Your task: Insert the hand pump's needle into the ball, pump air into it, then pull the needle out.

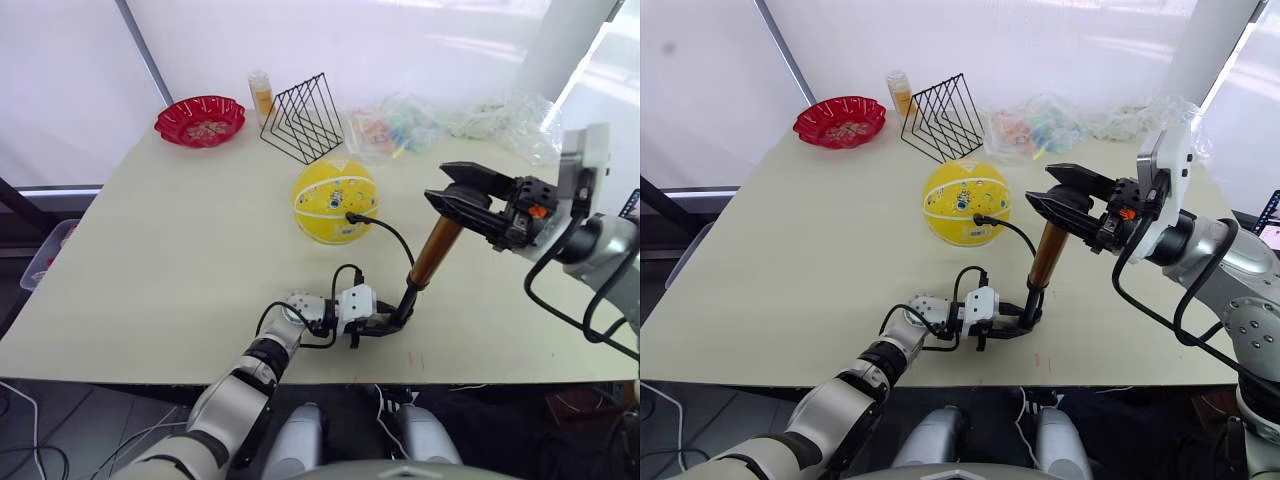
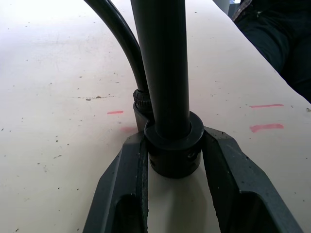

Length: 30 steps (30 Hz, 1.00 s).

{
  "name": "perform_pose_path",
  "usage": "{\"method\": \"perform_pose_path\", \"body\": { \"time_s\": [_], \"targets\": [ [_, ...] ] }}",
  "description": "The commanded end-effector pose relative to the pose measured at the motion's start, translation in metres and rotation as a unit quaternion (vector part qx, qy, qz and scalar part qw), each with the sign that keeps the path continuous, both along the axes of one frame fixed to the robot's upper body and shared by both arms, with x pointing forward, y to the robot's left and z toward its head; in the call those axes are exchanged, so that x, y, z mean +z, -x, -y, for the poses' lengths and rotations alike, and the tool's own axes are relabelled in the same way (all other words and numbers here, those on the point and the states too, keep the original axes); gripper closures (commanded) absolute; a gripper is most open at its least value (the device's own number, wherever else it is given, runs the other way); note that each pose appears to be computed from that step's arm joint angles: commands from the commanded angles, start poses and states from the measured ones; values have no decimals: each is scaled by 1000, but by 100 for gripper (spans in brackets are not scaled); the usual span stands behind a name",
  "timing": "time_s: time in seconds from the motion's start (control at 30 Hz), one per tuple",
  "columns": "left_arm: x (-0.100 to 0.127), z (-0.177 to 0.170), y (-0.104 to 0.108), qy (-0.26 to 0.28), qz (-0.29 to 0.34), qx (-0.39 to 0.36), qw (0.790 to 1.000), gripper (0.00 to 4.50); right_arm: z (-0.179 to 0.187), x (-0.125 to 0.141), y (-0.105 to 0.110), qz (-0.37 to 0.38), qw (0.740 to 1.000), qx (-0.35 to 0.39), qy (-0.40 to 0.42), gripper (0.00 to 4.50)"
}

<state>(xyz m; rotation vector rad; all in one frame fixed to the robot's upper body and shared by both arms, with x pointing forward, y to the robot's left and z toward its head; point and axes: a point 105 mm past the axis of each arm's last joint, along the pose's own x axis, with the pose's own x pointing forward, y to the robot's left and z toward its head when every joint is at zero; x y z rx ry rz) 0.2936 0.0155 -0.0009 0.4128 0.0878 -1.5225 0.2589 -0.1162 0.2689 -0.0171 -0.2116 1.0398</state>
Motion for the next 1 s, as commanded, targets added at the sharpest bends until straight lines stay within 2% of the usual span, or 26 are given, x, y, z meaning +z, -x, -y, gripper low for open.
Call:
{"method": "perform_pose_path", "body": {
  "time_s": [0.03, 0.2, 0.33, 0.43, 0.57, 0.7, 0.8, 0.9, 1.0],
  "targets": [
    [-68, -48, 32, -132, -109, 22, 985, 339, 10, 18, 9, 52, 998, -27, 1, 249],
    [-68, -48, 32, -132, -109, 21, 985, 339, 7, -18, 4, -5, 999, -38, 35, 249],
    [-67, -47, 32, -129, -108, 23, 986, 339, -8, -73, 4, -82, 995, -25, 42, 249],
    [-67, -47, 32, -130, -107, 21, 986, 339, -14, -87, 6, -87, 995, -17, 54, 249],
    [-67, -47, 31, -128, -105, 23, 986, 339, -22, -129, 4, -126, 990, -28, 54, 249],
    [-67, -46, 31, -127, -105, 23, 986, 339, -18, -158, 4, -136, 987, -46, 70, 249],
    [-67, -46, 31, -127, -106, 25, 986, 339, -17, -161, 3, -126, 989, -53, 53, 249],
    [-67, -48, 31, -130, -106, 24, 986, 339, -15, -122, 2, -72, 996, -43, 12, 249],
    [-67, -50, 31, -133, -106, 21, 985, 339, -13, -98, 6, -39, 999, -28, 7, 249]
  ]
}}
